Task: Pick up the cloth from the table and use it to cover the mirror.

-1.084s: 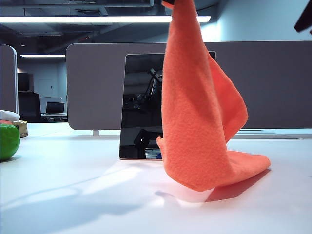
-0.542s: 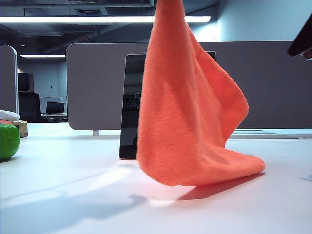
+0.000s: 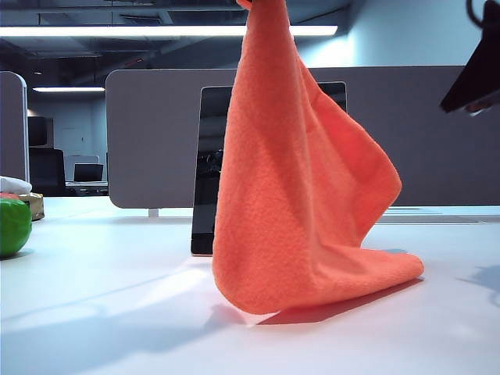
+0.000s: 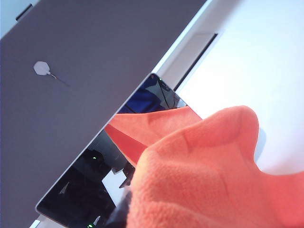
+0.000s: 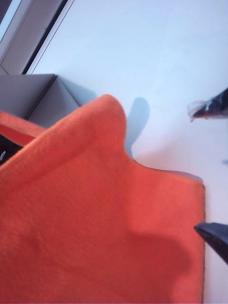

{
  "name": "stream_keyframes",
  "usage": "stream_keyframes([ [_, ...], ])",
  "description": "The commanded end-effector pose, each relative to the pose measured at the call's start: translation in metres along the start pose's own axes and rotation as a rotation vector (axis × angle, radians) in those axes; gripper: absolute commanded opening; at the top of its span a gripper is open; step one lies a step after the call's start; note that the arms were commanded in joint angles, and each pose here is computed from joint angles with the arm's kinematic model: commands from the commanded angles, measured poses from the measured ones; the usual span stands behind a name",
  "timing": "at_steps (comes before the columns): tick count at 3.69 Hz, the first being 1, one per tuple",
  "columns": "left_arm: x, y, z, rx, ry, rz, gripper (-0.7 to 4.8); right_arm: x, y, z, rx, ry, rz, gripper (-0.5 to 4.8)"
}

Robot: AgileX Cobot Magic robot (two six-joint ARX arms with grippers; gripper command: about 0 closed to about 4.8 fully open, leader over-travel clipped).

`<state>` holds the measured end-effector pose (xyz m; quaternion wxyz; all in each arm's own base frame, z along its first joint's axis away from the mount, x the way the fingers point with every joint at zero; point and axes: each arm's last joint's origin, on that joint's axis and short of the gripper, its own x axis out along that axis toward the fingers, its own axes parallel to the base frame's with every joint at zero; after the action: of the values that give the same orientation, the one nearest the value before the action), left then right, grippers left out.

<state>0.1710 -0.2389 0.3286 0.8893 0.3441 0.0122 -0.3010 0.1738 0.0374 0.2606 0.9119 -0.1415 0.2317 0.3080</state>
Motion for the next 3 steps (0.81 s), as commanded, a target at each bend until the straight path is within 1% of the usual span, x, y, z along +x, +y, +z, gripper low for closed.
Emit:
stream_keyframes([
  [1,-0.001,0.001,0.001,-0.032,-0.007,0.006,-0.06,0.074,-0.029,-0.005,-0.009,-0.045,0.063,2.79],
  [2,-0.001,0.001,0.001,-0.035,-0.008,0.004,-0.06,0.09,-0.041,-0.005,0.019,-0.125,0.225,2.68],
  [3,-0.001,0.001,0.001,-0.035,-0.007,0.004,-0.06,0.09,-0.04,-0.006,0.024,-0.128,0.255,2.65],
])
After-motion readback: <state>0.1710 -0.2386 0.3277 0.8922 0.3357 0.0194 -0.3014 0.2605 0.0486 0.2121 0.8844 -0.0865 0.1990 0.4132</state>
